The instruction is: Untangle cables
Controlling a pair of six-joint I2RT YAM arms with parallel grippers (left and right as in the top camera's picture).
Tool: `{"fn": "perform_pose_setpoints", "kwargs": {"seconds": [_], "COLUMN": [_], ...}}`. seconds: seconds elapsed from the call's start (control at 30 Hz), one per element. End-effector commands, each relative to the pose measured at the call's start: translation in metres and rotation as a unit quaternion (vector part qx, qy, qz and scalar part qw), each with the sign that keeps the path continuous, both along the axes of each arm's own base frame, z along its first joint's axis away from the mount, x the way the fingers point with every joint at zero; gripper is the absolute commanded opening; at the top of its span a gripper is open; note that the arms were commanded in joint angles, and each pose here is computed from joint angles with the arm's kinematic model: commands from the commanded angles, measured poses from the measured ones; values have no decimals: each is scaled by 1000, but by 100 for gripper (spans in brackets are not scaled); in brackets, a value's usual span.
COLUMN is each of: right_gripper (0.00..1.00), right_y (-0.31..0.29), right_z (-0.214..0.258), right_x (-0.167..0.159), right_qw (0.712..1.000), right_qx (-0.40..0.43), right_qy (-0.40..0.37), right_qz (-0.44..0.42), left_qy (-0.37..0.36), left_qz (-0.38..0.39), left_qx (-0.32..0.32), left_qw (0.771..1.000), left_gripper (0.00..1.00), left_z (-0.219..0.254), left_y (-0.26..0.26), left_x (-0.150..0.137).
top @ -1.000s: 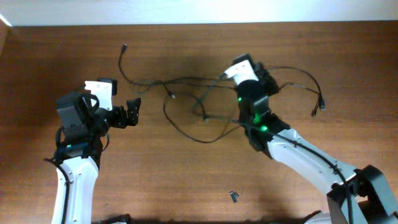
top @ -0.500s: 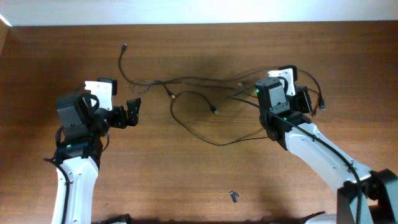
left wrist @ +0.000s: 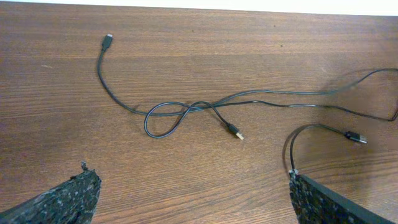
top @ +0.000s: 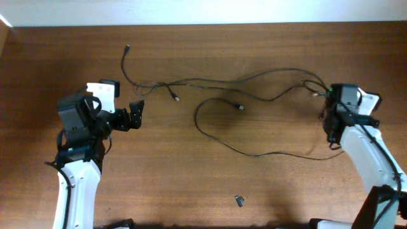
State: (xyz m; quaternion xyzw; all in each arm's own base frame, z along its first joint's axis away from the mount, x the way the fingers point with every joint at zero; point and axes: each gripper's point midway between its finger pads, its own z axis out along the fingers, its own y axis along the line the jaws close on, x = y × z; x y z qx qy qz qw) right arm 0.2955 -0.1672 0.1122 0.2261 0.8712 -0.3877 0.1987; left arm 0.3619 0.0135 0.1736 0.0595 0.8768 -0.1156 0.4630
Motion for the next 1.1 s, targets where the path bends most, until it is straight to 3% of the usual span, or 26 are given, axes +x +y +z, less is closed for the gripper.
{"fn": "perform_pose_setpoints", "kwargs": {"seconds": [0.0, 0.13, 0.3, 0.37, 0.53, 0.67, 0.7, 0.77, 0.93, 1.07], "right_gripper": [39, 99, 99, 99, 99, 99, 99, 99, 99, 99], "right_y": [16, 36, 83, 119, 160, 161, 156, 125, 93, 97], "right_z": [-21, -34, -48, -48, -37, -36, -38, -43, -29, 26], "right_x": [5, 7, 19, 30, 42, 42, 42, 40, 37, 38], "right_qw": [992, 982, 945, 904, 844, 841, 849, 894, 930, 922], "right_qx": [120, 182, 314, 404, 497, 501, 489, 417, 342, 318], "right_qy": [-37, -31, -44, -64, -91, -92, -92, -85, -103, -165], "right_qz": [7, 29, 82, 126, 178, 179, 175, 141, 91, 146], "left_qy": [-3, -3, -3, -3, -3, -3, -3, -3, -1, -14], "left_qz": [-1, -1, -1, -1, -1, -1, -1, -1, -10, -155], "left_qx": [-9, -9, -9, -9, -9, -9, -9, -9, -13, 14], "left_qw": [1000, 1000, 1000, 1000, 1000, 1000, 1000, 1000, 1000, 988], "left_gripper": [99, 99, 99, 99, 99, 99, 99, 99, 99, 99], "left_z": [3, 3, 3, 3, 3, 3, 3, 3, 2, -3], "left_y": [-1, -1, -1, -1, -1, -1, -1, -1, -5, -42], "left_x": [0, 0, 0, 0, 0, 0, 0, 0, -2, -22]}}
